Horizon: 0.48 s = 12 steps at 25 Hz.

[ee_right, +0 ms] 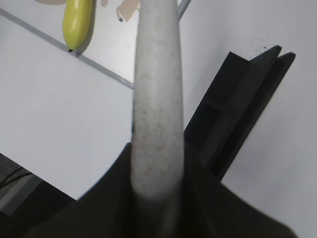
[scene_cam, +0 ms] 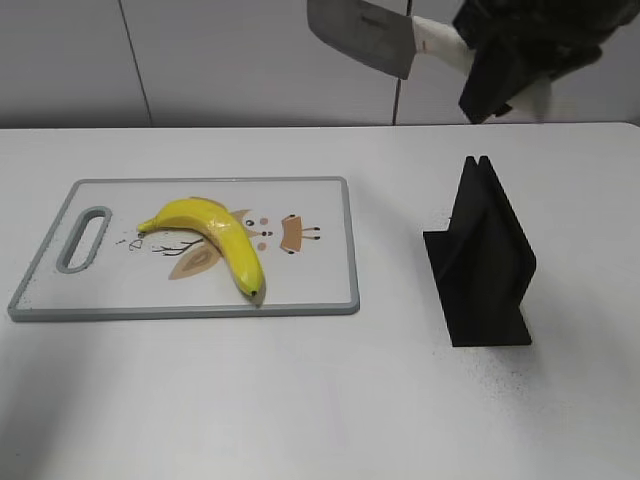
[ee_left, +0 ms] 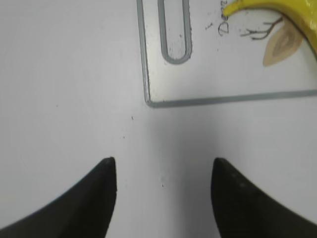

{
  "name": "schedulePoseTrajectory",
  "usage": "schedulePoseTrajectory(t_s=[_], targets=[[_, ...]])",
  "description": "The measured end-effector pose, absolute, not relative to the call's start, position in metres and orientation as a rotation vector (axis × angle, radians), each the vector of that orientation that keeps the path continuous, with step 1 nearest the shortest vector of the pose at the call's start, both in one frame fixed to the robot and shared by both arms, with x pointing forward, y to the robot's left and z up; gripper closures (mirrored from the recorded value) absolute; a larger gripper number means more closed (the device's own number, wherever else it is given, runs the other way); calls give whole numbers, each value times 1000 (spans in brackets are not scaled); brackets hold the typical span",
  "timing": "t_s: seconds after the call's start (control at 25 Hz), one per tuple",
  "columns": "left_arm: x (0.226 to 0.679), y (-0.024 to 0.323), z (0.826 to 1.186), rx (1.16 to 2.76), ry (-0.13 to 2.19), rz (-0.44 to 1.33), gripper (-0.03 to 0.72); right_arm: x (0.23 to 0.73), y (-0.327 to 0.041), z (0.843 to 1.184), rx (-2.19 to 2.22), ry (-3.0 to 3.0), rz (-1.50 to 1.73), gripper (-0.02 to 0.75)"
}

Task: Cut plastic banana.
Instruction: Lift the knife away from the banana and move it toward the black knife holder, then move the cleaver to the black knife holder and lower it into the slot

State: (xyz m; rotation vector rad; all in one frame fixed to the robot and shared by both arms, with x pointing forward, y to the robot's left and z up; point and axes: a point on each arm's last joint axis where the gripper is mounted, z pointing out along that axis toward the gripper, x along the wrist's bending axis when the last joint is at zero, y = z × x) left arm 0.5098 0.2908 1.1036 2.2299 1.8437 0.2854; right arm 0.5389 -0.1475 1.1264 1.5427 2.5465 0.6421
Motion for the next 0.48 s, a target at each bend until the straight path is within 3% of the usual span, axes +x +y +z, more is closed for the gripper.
schedulePoseTrajectory(t_s=[0.48], targets=[[366, 295, 1090, 2171, 1789, 412, 109, 460, -193, 1106, 1713, 2311, 681, 575]])
